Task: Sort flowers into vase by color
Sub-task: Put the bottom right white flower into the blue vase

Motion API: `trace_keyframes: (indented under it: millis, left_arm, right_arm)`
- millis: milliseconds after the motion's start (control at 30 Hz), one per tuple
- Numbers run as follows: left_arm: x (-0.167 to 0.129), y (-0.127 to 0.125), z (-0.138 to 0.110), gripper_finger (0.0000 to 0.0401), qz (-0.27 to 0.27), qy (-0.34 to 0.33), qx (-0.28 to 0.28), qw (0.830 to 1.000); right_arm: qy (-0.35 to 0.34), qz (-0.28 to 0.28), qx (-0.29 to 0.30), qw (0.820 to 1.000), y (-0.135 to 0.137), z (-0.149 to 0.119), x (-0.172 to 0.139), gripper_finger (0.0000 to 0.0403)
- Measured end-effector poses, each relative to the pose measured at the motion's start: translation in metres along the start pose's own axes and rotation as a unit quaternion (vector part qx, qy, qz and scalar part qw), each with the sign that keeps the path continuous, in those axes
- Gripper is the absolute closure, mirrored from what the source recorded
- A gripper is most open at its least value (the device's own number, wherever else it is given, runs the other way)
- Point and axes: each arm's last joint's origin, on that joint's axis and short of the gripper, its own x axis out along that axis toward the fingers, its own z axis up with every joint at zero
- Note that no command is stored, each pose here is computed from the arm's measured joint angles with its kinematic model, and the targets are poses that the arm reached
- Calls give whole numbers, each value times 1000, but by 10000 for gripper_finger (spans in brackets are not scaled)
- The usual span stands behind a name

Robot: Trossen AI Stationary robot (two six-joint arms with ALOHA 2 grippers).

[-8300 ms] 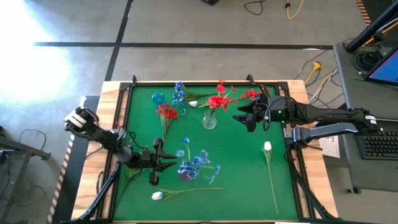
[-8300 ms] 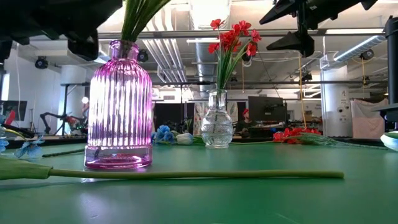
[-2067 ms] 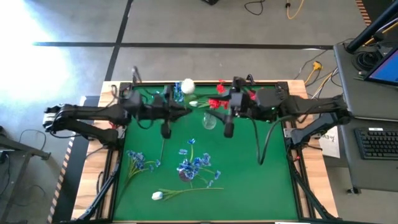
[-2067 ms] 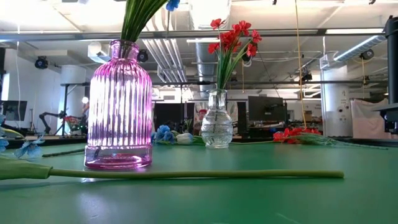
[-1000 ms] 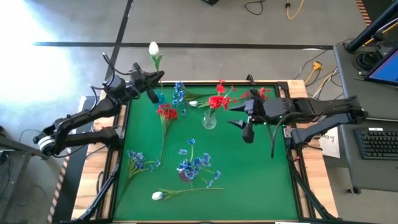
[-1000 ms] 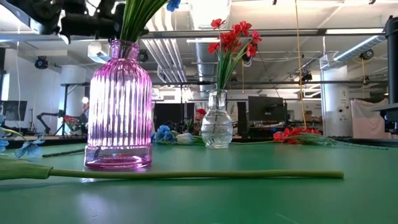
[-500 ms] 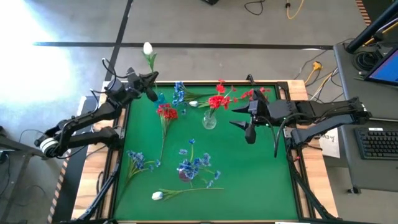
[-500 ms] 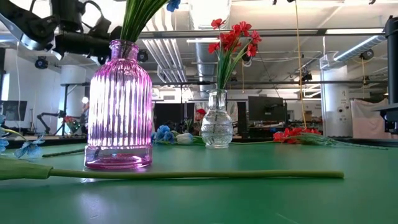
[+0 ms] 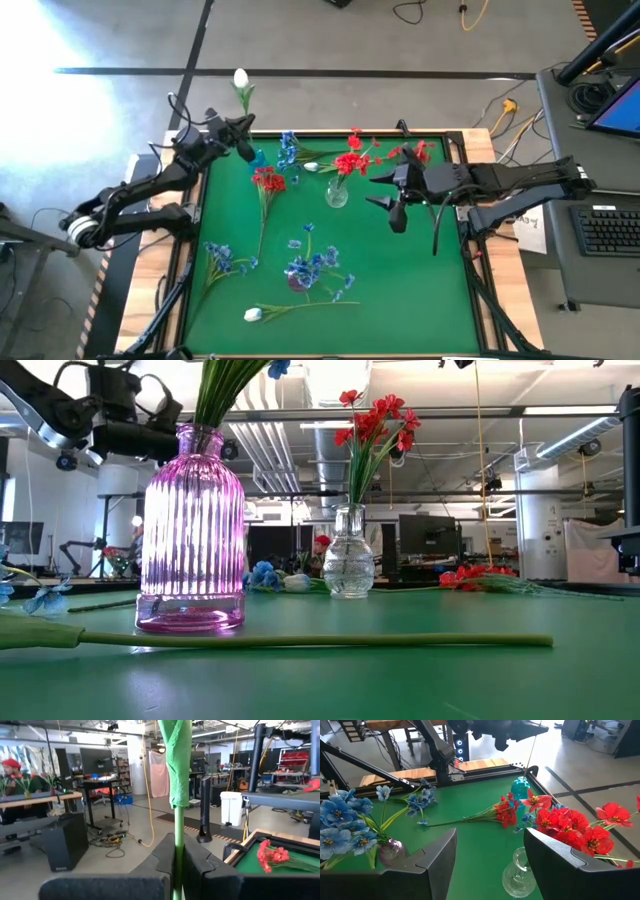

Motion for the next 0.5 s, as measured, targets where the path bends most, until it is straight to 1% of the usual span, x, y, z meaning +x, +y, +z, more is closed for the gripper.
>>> trace_keyframes:
  millis: [167,333,500]
  left_arm:
    - [5,1,-9,401,12,21,-21,999]
    - [7,1,-13,401,13,31,-27,999]
    - [7,3,-14,401,37,36,-41,998]
  right_arm:
    - [0,0,0,1000,0,0,0,179]
    - [0,0,0,1000,0,0,0,179]
    - [0,0,0,1000,0,0,0,179]
